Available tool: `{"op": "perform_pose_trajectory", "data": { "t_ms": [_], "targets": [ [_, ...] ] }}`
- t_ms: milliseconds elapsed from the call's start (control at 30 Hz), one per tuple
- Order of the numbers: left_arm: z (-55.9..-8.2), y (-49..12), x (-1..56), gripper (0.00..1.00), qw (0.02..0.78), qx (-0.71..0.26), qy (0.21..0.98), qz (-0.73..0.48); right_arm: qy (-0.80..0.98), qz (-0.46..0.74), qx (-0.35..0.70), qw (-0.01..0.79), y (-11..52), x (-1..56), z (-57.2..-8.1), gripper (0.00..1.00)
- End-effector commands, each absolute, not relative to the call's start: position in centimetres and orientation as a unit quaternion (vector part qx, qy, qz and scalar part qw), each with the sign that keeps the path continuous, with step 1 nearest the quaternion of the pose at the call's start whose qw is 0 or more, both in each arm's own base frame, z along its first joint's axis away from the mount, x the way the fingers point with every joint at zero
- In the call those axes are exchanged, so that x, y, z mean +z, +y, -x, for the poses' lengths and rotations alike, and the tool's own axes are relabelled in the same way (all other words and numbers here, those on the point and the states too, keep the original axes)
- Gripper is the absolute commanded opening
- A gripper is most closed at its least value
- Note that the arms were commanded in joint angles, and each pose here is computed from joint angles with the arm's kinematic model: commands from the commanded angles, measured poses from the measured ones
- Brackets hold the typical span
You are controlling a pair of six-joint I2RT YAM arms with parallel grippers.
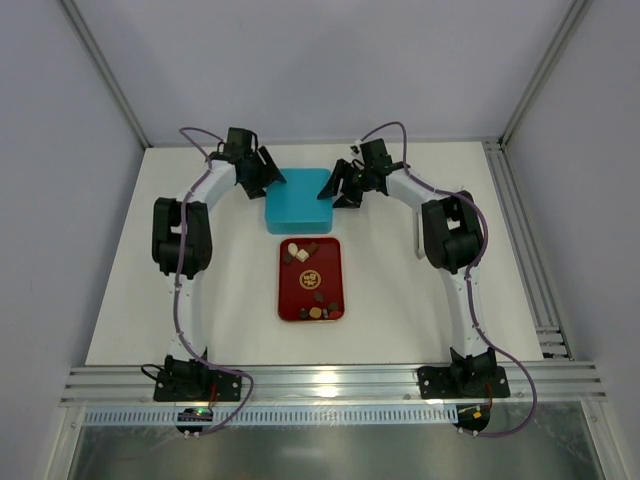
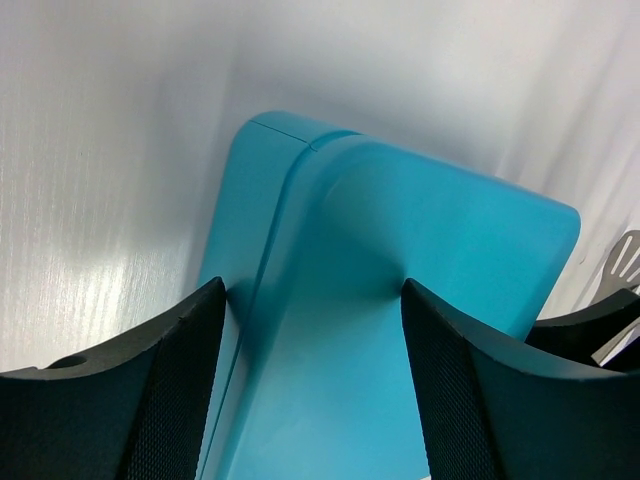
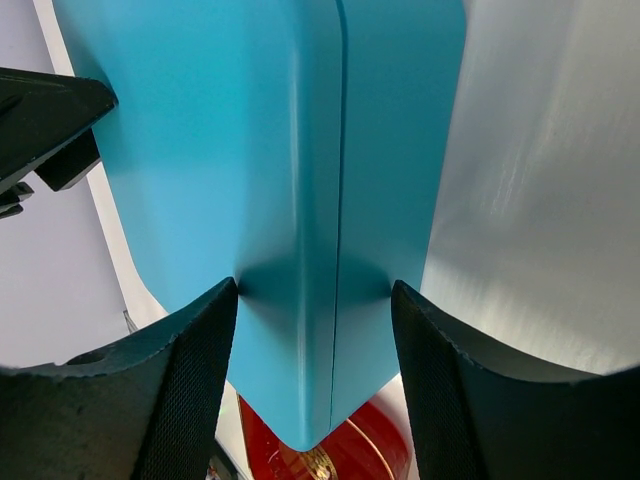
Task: Pack the chocolate
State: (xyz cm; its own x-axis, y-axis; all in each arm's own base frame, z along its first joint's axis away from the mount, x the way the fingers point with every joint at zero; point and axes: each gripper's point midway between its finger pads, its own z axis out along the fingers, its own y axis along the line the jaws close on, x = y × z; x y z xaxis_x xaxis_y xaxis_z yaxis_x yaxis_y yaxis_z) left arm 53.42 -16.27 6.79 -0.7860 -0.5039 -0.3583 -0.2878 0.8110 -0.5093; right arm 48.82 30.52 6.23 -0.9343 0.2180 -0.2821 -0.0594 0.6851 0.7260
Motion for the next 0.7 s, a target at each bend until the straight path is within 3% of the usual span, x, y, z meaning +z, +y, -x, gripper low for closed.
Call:
{"op": "perform_pose_trajectory", "data": {
  "t_ms": [0, 333, 667],
  "targets": [
    [-46.2, -13.8, -2.7, 0.66, 0.106, -0.113, 0.961, 0.230, 0.910, -0.032, 0.372, 0.182, 30.6, 6.5, -48.6, 0.64],
    [-44.7, -13.6, -4.8, 0.61, 0.072, -0.097, 0.965, 0.234, 0.913, -0.032, 0.362, 0.184, 30.9, 6.1, -49.7, 0.65],
    [-42.8, -14.5, -5.1, 0.43, 0.059, -0.100, 0.967, 0.226, 0.919, -0.031, 0.349, 0.183, 30.9, 5.2, -50.4, 0.65]
  ]
}}
